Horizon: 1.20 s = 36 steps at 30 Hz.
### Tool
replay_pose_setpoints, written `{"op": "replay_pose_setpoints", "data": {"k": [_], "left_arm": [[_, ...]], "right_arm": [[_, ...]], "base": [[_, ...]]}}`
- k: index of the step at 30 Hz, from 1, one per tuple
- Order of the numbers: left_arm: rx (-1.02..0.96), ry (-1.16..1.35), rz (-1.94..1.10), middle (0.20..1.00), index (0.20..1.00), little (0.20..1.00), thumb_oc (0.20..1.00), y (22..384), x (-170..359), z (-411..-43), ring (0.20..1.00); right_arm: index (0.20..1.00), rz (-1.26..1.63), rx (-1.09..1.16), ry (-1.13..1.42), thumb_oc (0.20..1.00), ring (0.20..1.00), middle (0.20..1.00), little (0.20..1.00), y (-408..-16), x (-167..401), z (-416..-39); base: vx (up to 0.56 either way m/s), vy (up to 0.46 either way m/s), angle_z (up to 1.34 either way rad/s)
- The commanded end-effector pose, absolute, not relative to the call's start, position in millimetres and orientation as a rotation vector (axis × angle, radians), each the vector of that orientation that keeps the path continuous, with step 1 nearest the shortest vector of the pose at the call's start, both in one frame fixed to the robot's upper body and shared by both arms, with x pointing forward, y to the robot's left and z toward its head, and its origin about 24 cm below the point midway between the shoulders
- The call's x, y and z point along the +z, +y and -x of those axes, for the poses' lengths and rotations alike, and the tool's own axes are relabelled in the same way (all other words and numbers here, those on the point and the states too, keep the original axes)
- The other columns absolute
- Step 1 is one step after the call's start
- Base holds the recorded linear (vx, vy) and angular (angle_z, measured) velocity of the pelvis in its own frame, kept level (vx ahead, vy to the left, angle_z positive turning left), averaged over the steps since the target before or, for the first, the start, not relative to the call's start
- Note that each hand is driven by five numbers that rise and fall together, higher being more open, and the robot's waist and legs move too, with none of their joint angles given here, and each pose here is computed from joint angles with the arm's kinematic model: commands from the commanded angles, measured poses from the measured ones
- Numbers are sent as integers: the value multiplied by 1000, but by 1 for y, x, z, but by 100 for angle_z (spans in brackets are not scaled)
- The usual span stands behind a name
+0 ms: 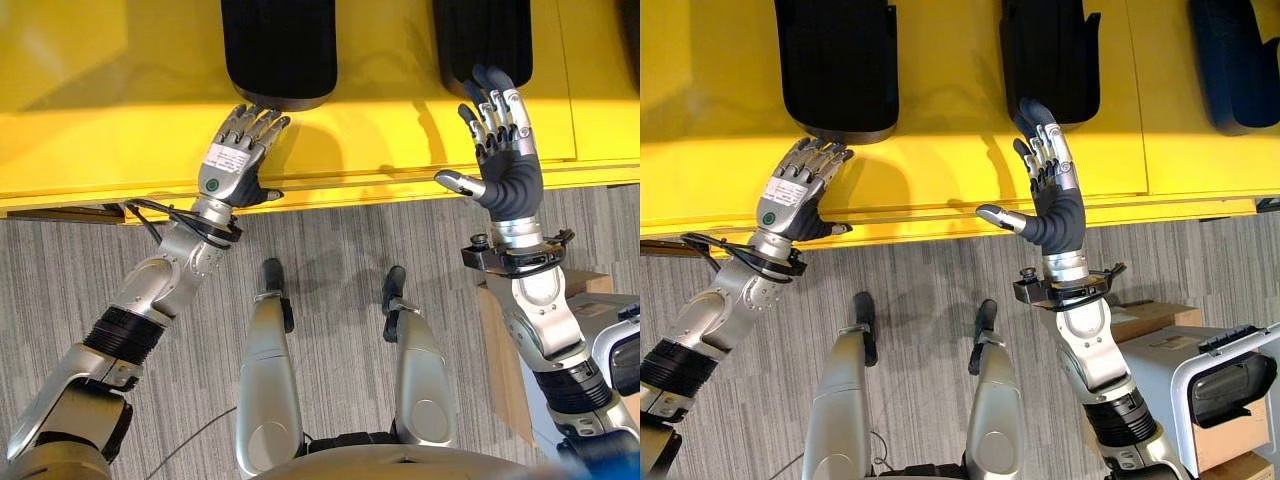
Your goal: Move parts from the plastic box to the shelf.
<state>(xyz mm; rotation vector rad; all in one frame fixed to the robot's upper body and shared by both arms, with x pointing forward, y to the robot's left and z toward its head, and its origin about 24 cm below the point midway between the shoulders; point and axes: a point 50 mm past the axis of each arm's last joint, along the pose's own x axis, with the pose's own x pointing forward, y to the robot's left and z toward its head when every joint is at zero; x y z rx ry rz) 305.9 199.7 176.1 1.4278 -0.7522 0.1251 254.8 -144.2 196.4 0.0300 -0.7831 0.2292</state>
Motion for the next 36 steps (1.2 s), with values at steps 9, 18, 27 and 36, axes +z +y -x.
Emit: {"op": "replay_pose_setpoints", "data": {"k": [9,18,27,36], "left_arm": [[51,-1008,-1188,1000,1000,1000,1000,162,211,-281,1000],[31,-1054,-1174,1000,1000,1000,1000,168,236,-263,1000],[-61,-1036,-1140,1000,1000,1000,1000,171,251,-257,1000],[-62,-1069,-1190,1000,1000,1000,1000,178,263,-251,1000]], "right_arm": [[1000,-48,226,-918,1000,1000,1000,1000,-150,217,-237],[1000,-40,219,-894,1000,1000,1000,1000,-155,214,-235],[1000,-40,237,-840,1000,1000,1000,1000,-157,207,-236],[1000,-37,254,-837,1000,1000,1000,1000,-159,205,-235]], "base": [[0,0,0],[5,-5,-3],[-1,0,-1],[0,0,0]]}}
